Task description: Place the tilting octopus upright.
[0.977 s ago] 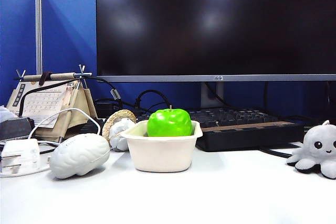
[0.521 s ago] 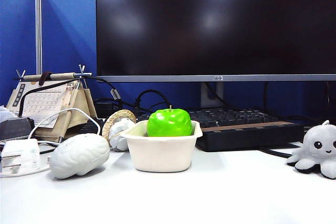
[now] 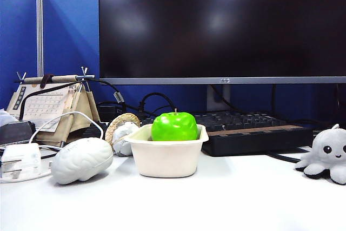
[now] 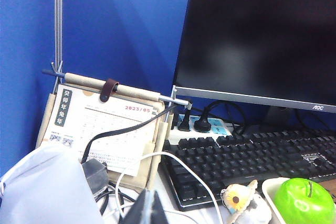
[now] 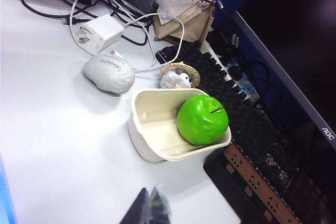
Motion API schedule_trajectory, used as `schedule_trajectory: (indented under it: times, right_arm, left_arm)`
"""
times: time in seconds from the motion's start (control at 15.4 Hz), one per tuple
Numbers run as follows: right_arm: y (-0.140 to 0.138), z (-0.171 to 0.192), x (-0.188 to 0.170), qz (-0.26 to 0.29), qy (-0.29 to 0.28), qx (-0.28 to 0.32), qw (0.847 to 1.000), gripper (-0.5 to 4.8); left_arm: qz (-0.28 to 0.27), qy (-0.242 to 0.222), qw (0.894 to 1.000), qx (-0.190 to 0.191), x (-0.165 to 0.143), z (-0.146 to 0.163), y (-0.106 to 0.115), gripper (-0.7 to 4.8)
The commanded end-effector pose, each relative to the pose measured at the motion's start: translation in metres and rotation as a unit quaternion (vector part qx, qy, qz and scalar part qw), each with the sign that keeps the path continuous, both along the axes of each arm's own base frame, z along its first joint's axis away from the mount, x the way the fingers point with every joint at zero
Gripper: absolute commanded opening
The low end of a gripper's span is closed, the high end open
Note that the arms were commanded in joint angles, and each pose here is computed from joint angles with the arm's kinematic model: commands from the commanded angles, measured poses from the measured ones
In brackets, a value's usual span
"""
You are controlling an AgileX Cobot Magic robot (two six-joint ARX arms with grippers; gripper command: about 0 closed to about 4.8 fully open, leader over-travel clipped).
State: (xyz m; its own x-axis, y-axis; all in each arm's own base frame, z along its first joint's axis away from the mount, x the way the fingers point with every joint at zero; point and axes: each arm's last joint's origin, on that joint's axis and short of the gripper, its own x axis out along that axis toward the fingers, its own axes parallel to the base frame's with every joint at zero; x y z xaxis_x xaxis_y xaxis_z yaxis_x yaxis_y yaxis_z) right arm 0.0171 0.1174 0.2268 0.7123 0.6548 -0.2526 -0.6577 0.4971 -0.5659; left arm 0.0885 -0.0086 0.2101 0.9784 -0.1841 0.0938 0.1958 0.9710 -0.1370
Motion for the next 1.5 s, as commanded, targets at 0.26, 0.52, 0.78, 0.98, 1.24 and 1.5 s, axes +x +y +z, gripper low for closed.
schedule_trajectory:
  times: [0.26,0.52,0.78,0.98,1.24,1.5]
  right_arm:
    - [0.001,0.002,0.000,-0.001,0.001,0.010,1.000,-0.01]
    - [0.001,0.002,0.000,-0.001,0.001,0.010,1.000,-0.01]
    - [0.001,0.001,0.000,-0.001,0.001,0.010,1.000,-0.01]
    - [0.001,0.002,0.000,-0.001,0.001,0.010,1.000,-0.01]
    - [0.001,0.001,0.000,-0.001,0.001,0.010,1.000,-0.01]
    - [0.001,0.002,0.000,-0.001,0.001,0.010,1.000,-0.01]
  left_arm:
    - [-0.003,-0.004,1.000,0.000,-0.003,-0.003,0.000,-0.05]
    - [-0.005,0.004,1.000,0.000,-0.001,-0.008,0.000,-0.05]
    - [-0.006,0.020,1.000,-0.011,0.002,-0.019,0.000,-0.05]
    - [-0.006,0.031,0.999,-0.011,0.004,-0.027,-0.001,-0.05]
    - [-0.006,0.040,0.999,-0.018,0.006,-0.033,-0.001,-0.05]
    - [-0.007,0.037,0.999,-0.018,0.006,-0.033,-0.001,-0.05]
